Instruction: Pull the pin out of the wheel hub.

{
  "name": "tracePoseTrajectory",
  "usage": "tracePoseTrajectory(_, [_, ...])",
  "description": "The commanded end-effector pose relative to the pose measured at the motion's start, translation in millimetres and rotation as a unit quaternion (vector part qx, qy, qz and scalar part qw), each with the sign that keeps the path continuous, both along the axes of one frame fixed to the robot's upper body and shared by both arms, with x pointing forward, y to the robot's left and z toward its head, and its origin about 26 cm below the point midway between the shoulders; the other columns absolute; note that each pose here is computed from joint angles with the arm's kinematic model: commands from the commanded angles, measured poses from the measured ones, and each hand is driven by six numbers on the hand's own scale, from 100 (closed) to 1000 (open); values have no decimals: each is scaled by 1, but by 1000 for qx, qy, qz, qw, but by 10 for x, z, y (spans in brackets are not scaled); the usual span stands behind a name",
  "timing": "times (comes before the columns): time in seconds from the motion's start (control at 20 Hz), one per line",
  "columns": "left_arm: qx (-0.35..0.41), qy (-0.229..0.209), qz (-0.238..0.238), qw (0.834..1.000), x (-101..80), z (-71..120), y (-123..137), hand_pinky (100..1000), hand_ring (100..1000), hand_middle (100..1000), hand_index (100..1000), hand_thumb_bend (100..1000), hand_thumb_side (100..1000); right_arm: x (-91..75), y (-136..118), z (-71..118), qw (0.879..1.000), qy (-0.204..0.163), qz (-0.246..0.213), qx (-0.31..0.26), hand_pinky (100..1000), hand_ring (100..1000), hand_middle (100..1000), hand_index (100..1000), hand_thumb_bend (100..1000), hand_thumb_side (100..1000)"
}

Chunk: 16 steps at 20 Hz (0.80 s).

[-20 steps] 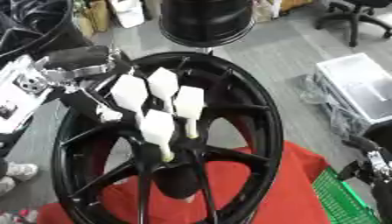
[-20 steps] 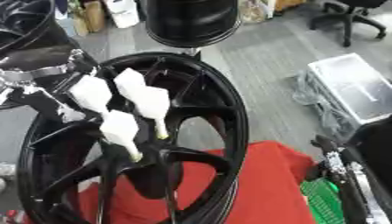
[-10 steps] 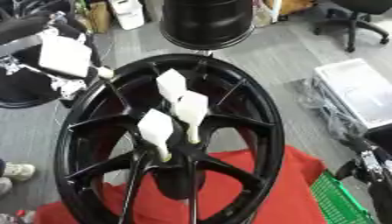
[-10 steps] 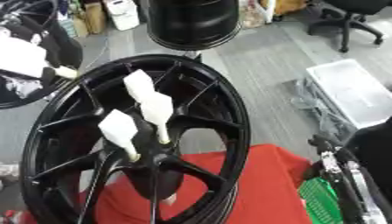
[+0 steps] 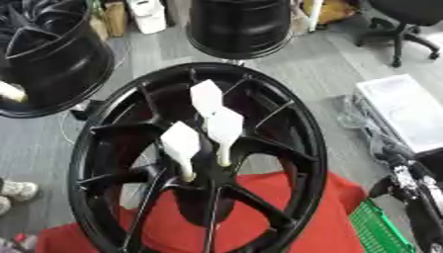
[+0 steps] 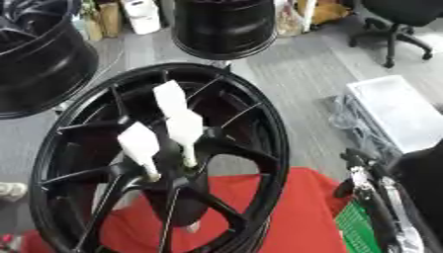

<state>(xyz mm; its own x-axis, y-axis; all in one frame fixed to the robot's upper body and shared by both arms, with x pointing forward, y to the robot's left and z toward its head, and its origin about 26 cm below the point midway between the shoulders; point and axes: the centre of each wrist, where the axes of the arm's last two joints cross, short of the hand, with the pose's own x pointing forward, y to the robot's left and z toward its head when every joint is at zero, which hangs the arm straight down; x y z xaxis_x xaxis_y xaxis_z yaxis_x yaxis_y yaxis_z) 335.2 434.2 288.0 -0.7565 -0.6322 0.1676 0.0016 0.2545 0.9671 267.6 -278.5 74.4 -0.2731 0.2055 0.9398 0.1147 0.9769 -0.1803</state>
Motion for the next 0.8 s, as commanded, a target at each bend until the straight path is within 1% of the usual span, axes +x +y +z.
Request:
tracePoseTrajectory(0.05, [139, 47, -23, 989, -94, -41, 340, 657, 420, 549, 749, 146, 396, 3, -21, 62, 1000, -13, -9, 0, 448, 417, 793, 852, 100, 786])
tracePoseTrajectory(0.1, [135, 74, -1, 988, -120, -154, 448, 662, 436, 576, 767, 167, 451, 2, -22, 63, 1000, -13, -10, 0, 448, 417, 793, 852, 100, 779])
tracePoseTrajectory(0.15, [131, 101, 22, 986, -155, -271, 561, 670, 464, 617, 795, 211, 517, 4, -21, 66, 1000, -14, -10, -1, 448, 417, 793, 852, 100, 774])
tracePoseTrajectory(0.2, [128, 128, 45, 982, -200, -391, 675, 677, 487, 666, 825, 268, 608, 5, -18, 68, 1000, -14, -9, 0, 448, 417, 793, 851, 100, 776])
tracePoseTrajectory(0.25, [124, 152, 65, 979, -252, -504, 784, 678, 491, 677, 831, 277, 633, 7, -14, 67, 1000, -14, -8, 0, 448, 417, 793, 852, 100, 777])
tracePoseTrajectory(0.3, [113, 170, 84, 975, -307, -629, 883, 683, 529, 756, 866, 356, 815, 7, -9, 63, 1000, -13, -7, 1, 448, 417, 793, 852, 100, 784])
tracePoseTrajectory(0.35, [99, 185, 105, 972, -371, -762, 981, 684, 543, 784, 874, 424, 942, 6, -2, 57, 1000, -12, -5, 2, 448, 417, 793, 852, 100, 792])
tracePoseTrajectory(0.4, [86, 194, 121, 970, -436, -897, 1064, 684, 554, 805, 879, 434, 971, 4, 3, 52, 1000, -11, -4, 2, 448, 416, 793, 852, 100, 800])
tracePoseTrajectory(0.45, [75, 197, 133, 969, -500, -1007, 1127, 684, 554, 805, 879, 434, 971, 2, 7, 48, 1000, -10, -3, 2, 448, 416, 793, 852, 100, 800])
tracePoseTrajectory(0.5, [65, 192, 142, 969, -542, -1077, 1168, 689, 566, 840, 893, 438, 987, 0, 11, 45, 1000, -9, -2, 3, 448, 416, 793, 852, 100, 823])
tracePoseTrajectory(0.6, [48, 176, 148, 972, -569, -1188, 1189, 693, 576, 871, 910, 440, 989, 1, 21, 46, 1000, -9, -1, 3, 448, 416, 794, 852, 100, 846])
tracePoseTrajectory(0.7, [32, 152, 153, 976, -566, -1239, 1174, 693, 576, 877, 914, 437, 967, 6, 33, 51, 1000, -9, 0, 4, 448, 416, 793, 852, 100, 854])
tracePoseTrajectory(0.75, [18, 130, 162, 978, -556, -1284, 1148, 692, 572, 874, 912, 410, 939, 8, 37, 55, 1000, -9, 1, 4, 448, 416, 794, 852, 100, 861])
tracePoseTrajectory(0.8, [5, 105, 172, 979, -539, -1331, 1112, 691, 569, 868, 910, 364, 892, 10, 40, 58, 1000, -10, 1, 4, 448, 416, 794, 852, 100, 866])
